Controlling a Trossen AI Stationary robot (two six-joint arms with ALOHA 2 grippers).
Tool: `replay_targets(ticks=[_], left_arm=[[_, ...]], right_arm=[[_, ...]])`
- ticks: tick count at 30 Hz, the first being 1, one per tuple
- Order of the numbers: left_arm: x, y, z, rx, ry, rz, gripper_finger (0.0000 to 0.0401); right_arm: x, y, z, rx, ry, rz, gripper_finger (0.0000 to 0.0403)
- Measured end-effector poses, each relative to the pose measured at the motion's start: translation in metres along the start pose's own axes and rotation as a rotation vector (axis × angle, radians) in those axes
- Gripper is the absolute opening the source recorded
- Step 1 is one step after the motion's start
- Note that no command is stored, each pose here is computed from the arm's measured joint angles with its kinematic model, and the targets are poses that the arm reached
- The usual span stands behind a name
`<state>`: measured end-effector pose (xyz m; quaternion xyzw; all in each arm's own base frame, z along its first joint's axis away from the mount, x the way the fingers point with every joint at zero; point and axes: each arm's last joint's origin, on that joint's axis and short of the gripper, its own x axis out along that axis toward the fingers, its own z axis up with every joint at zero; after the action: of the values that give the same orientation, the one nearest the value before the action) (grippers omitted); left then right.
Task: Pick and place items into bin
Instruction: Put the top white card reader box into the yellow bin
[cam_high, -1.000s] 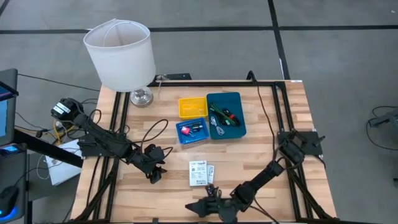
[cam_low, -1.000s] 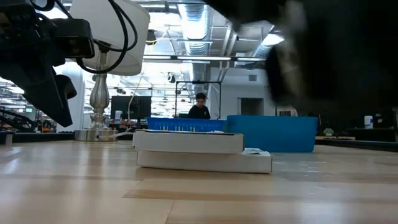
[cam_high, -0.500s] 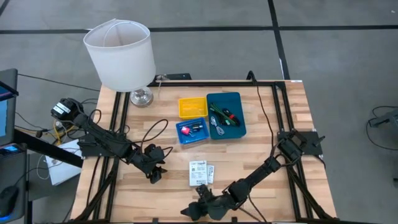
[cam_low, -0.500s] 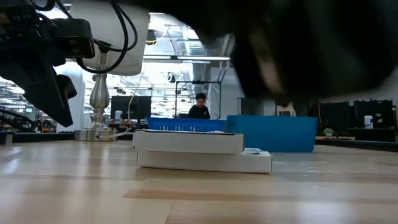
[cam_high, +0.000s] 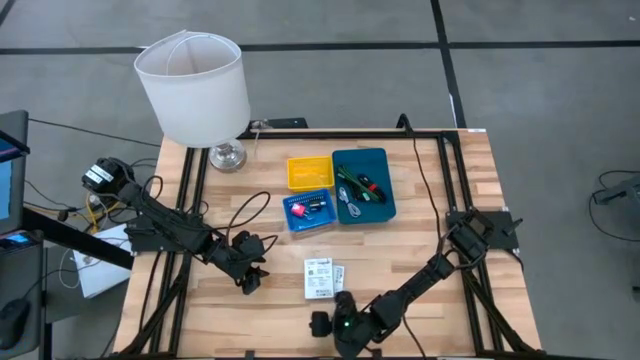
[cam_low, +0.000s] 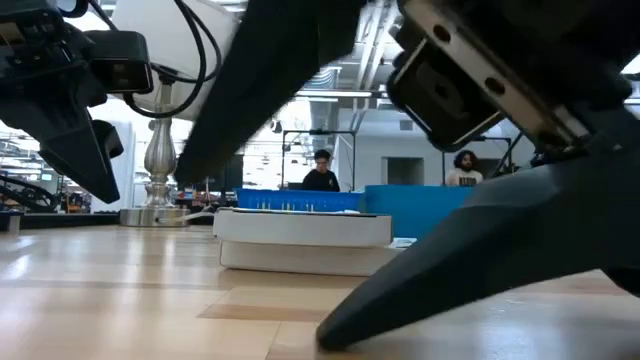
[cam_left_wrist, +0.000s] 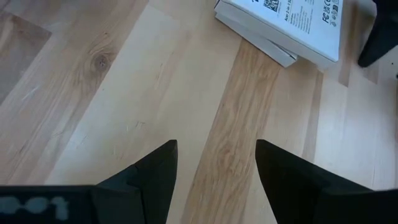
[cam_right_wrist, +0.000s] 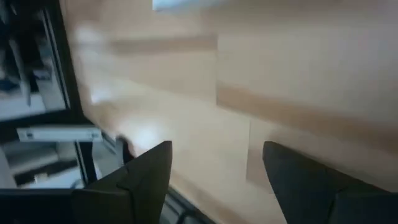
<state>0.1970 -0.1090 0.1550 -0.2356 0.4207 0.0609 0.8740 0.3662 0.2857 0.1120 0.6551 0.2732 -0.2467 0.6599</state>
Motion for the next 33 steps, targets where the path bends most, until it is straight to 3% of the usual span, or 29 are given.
replay_targets(ticks=[9,33], left_arm=[[0.000,0.000,0.000,0.000,-0.014,0.011,0.0205],[0.000,0.000,0.000,0.000,-0.018,0.014,0.0205]], right_arm=[[0.000,0.000,0.003,0.042,-0.113,0.052,0.0250],[0.009,0.008,0.025,0.065,-0.183,0.046,0.0249]])
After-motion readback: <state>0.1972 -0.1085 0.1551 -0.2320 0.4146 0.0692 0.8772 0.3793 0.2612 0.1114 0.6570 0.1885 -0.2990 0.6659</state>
